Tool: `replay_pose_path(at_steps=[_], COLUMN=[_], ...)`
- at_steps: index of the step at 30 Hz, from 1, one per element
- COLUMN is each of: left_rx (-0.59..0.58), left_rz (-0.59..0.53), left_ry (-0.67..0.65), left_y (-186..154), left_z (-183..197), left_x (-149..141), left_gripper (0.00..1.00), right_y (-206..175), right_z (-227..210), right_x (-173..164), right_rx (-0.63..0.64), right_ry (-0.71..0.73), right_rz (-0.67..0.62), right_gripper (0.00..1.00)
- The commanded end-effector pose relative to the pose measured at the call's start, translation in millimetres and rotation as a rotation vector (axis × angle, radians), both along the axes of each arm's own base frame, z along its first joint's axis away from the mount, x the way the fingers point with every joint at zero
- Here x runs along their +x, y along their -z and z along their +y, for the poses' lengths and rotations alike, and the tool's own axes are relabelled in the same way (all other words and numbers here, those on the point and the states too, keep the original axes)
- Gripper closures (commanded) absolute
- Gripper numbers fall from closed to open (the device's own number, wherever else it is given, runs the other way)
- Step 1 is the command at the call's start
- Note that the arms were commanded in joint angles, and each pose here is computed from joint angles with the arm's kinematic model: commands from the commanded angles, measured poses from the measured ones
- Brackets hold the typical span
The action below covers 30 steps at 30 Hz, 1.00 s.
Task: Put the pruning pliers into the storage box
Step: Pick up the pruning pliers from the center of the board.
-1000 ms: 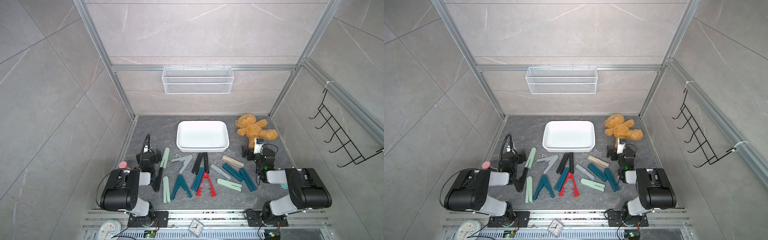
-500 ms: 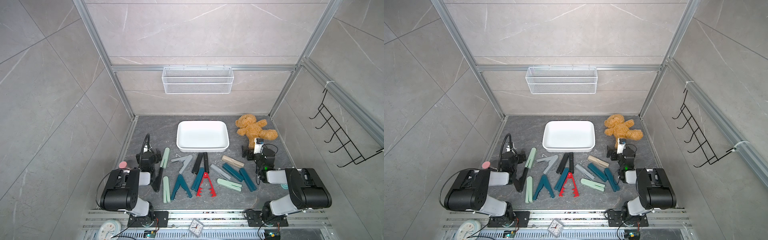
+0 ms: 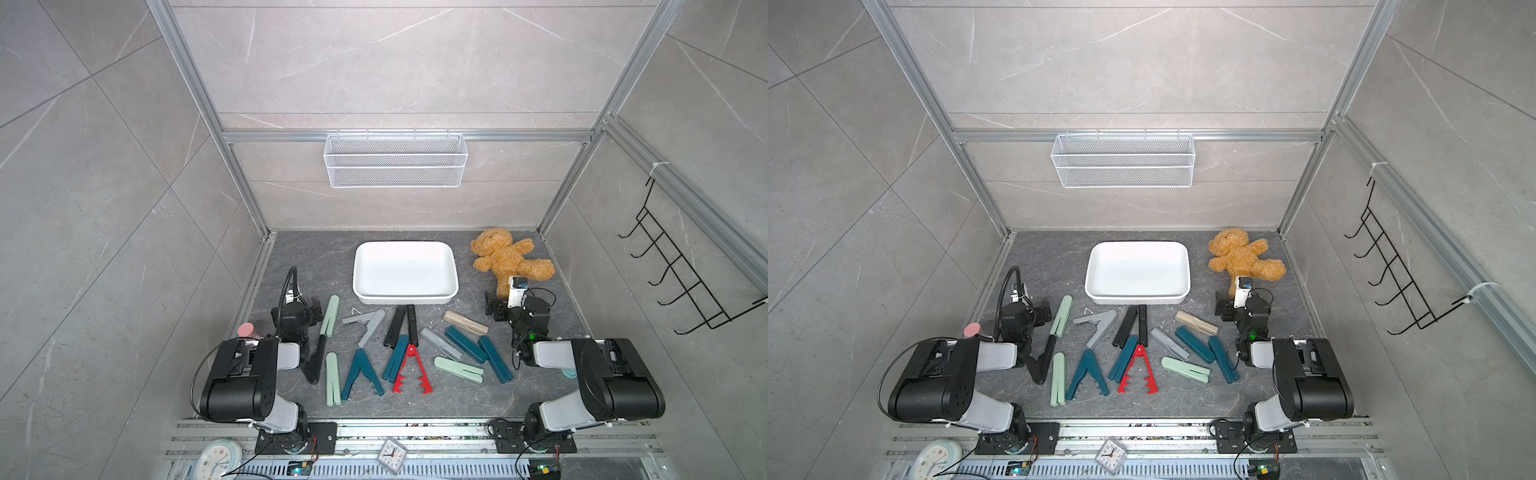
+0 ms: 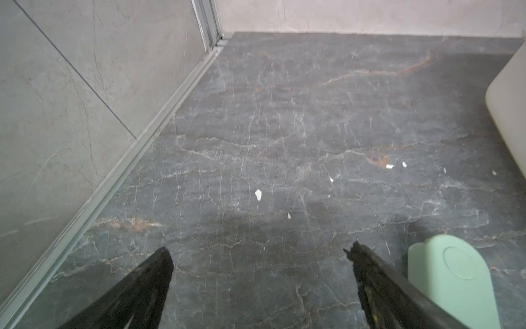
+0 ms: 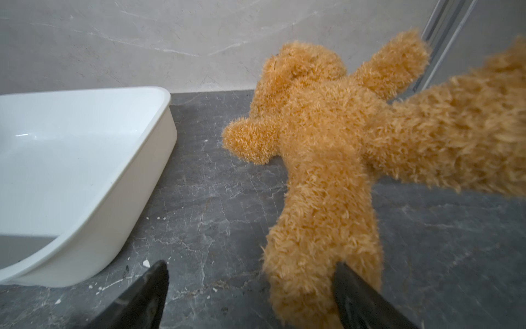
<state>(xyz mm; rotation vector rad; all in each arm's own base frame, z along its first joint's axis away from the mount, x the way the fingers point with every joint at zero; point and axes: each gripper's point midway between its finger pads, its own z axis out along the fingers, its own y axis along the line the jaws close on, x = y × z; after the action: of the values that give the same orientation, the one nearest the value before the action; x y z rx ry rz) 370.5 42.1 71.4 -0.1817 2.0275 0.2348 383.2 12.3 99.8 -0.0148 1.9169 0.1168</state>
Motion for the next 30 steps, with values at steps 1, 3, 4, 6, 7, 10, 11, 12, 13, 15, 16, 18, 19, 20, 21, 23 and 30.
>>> replay_pose_path(at_steps=[1,3,4,6,7,10,11,12,13,15,16,18,19,20,21,23,30], left_rx=[-0.024,-0.069,-0.104,-0.160,-0.172,-0.159,-0.141,-0.126,-0.110,-0.102,-0.104,-0.102,-0.102,-0.097,-0.087,-0.074,-0.159], left_rz=[-0.008,-0.012,-0.028,-0.047,-0.047,-0.017,-0.007,0.000,0.010,0.023,0.030,0.036,0.038,0.041,0.043,0.047,0.061], left_ry=[-0.024,-0.053,-0.058,-0.054,-0.051,-0.034,-0.026,-0.014,-0.007,0.002,0.014,0.029,0.035,0.047,0.056,0.047,0.107], left_y=[-48,-68,-77,-87,-90,-93,-94,-94,-93,-91,-89,-86,-86,-84,-83,-81,-78], left_z=[3,3,1,-6,-10,-30,-36,-44,-52,-63,-69,-79,-83,-89,-94,-96,-113], left_x=[14,13,13,11,10,7,6,6,6,6,5,3,1,-1,-3,-6,-5], left_gripper=[0.00,0.00,0.00,0.00,0.00,0.00,0.00,0.00,0.00,0.00,0.00,0.00,0.00,0.00,0.00,0.00,0.00], right_y=[-20,-26,-29,-31,-30,-20,-17,-14,-10,-4,-1,1,2,3,3,7,14], right_z=[-2,11,19,31,37,47,51,54,55,58,59,59,58,58,58,55,47], right_x=[-2,-7,-9,-15,-20,-36,-42,-48,-54,-64,-69,-77,-81,-85,-89,-95,-117], right_rx=[0.052,0.099,0.127,0.187,0.202,0.228,0.233,0.228,0.221,0.216,0.215,0.201,0.195,0.196,0.198,0.185,0.157], right_ry=[0.040,-0.018,-0.051,-0.098,-0.120,-0.121,-0.127,-0.130,-0.123,-0.110,-0.100,-0.075,-0.060,-0.043,-0.036,-0.004,0.064], right_rz=[0.086,0.163,0.206,0.297,0.341,0.449,0.471,0.490,0.513,0.564,0.593,0.642,0.659,0.676,0.691,0.722,0.796], right_gripper=[0.14,0.14,0.14,0.13,0.11,0.12,0.12,0.13,0.13,0.14,0.16,0.21,0.22,0.22,0.24,0.27,0.34])
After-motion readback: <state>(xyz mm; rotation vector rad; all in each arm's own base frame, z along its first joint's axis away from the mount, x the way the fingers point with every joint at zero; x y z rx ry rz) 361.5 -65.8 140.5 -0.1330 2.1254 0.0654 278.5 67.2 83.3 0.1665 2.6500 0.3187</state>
